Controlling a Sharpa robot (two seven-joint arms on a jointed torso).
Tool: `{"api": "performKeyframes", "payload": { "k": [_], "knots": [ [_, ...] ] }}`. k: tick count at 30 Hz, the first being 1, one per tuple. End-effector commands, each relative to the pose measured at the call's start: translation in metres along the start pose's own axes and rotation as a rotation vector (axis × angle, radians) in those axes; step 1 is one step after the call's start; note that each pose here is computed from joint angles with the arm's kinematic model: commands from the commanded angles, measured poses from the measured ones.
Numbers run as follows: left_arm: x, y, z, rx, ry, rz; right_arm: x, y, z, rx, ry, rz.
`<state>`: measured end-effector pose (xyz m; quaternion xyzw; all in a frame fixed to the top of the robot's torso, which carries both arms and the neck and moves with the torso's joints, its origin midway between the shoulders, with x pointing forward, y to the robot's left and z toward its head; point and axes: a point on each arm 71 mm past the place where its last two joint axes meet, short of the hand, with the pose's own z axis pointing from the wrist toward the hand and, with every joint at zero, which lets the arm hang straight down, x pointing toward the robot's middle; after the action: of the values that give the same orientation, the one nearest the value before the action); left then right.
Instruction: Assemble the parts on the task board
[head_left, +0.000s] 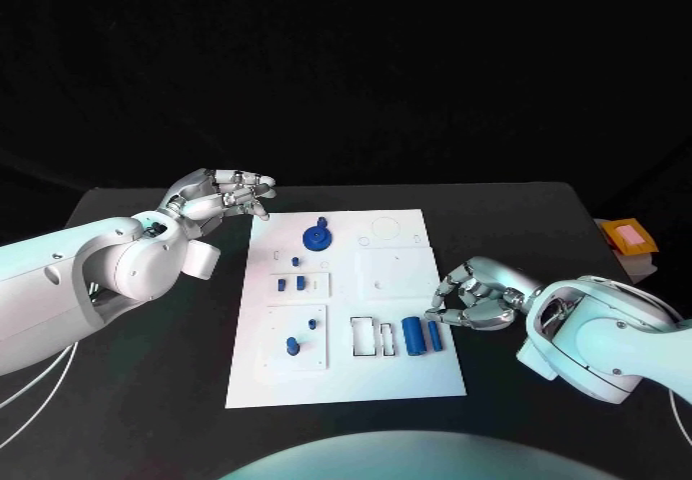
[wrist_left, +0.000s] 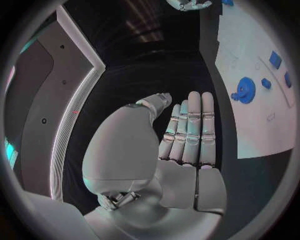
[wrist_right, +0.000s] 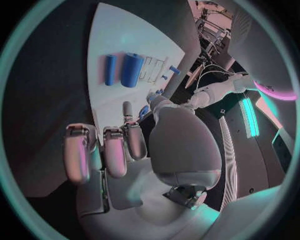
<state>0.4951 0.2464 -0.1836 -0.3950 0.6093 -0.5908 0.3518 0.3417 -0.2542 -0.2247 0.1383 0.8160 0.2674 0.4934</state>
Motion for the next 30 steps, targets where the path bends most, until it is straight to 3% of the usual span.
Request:
{"api": "performKeyframes", "payload": {
  "k": [1, 30],
  "knots": [
    [0.0012, -0.0012, 0.0001, 0.014, 0.007, -0.011, 0.003, 0.000, -0.001, 0.034, -0.020, -0.082],
    [-0.0010, -0.0006, -0.0021, 0.006, 0.010, -0.013, 0.052, 0.002, 0.016, 0.047, 0.104, -0.143]
  ]
}}
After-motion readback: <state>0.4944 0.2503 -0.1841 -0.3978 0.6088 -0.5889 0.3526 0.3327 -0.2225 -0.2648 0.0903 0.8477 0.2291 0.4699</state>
